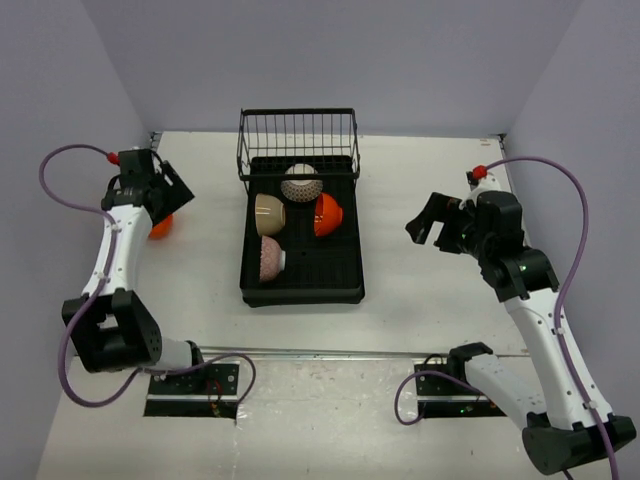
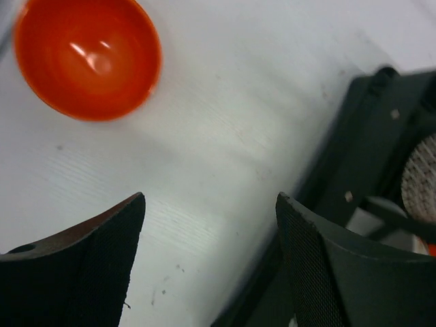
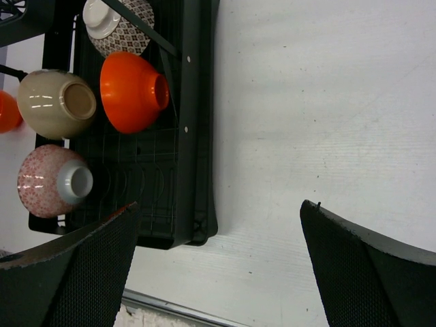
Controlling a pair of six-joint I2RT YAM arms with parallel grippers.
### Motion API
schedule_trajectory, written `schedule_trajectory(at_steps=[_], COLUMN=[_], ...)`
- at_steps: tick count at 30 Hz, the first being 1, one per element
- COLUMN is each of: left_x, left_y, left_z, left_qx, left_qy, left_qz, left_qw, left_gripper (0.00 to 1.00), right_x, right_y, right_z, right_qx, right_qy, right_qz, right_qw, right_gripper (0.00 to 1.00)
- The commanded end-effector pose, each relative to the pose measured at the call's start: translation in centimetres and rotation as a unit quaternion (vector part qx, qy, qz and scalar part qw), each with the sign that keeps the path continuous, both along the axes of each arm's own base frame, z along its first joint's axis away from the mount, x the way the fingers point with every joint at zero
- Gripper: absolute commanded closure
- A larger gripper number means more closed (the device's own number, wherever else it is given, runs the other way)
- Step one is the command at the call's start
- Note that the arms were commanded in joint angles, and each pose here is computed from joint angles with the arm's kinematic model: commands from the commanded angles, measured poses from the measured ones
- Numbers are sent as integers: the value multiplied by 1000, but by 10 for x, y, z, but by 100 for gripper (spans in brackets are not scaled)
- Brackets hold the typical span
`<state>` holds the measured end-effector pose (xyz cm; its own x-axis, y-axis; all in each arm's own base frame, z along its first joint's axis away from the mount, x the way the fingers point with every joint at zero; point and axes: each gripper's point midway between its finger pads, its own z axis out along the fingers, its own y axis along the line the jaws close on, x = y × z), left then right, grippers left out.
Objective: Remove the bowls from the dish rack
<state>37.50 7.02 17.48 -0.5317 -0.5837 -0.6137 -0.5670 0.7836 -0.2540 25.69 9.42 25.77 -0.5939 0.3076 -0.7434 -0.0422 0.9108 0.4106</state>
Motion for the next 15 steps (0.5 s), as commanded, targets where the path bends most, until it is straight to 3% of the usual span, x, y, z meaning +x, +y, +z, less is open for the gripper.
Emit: schedule_trajectory(at_steps=[1, 6, 12, 15], left_x=[-17, -43, -61, -64], left_y=[-68, -162, -198, -199], left_z=[-6, 3, 15, 14], left_qx=[-75, -157, -176, -177], left_qy=[-12, -77, -105, -106], left_qz=[-97, -261, -340, -340], left_qw=[992, 949, 918, 917], left_gripper=[22, 25, 27, 27], right_x=[2, 11, 13, 12], right_y=[9, 15, 17, 16], right_z=[13, 9, 7, 6], right_qx=[14, 16, 16, 13], right_qy=[-8, 11, 17, 18], right_qz=[17, 27, 32, 32], right_qw=[1000, 999, 999, 999], right_gripper=[1, 1, 1, 1])
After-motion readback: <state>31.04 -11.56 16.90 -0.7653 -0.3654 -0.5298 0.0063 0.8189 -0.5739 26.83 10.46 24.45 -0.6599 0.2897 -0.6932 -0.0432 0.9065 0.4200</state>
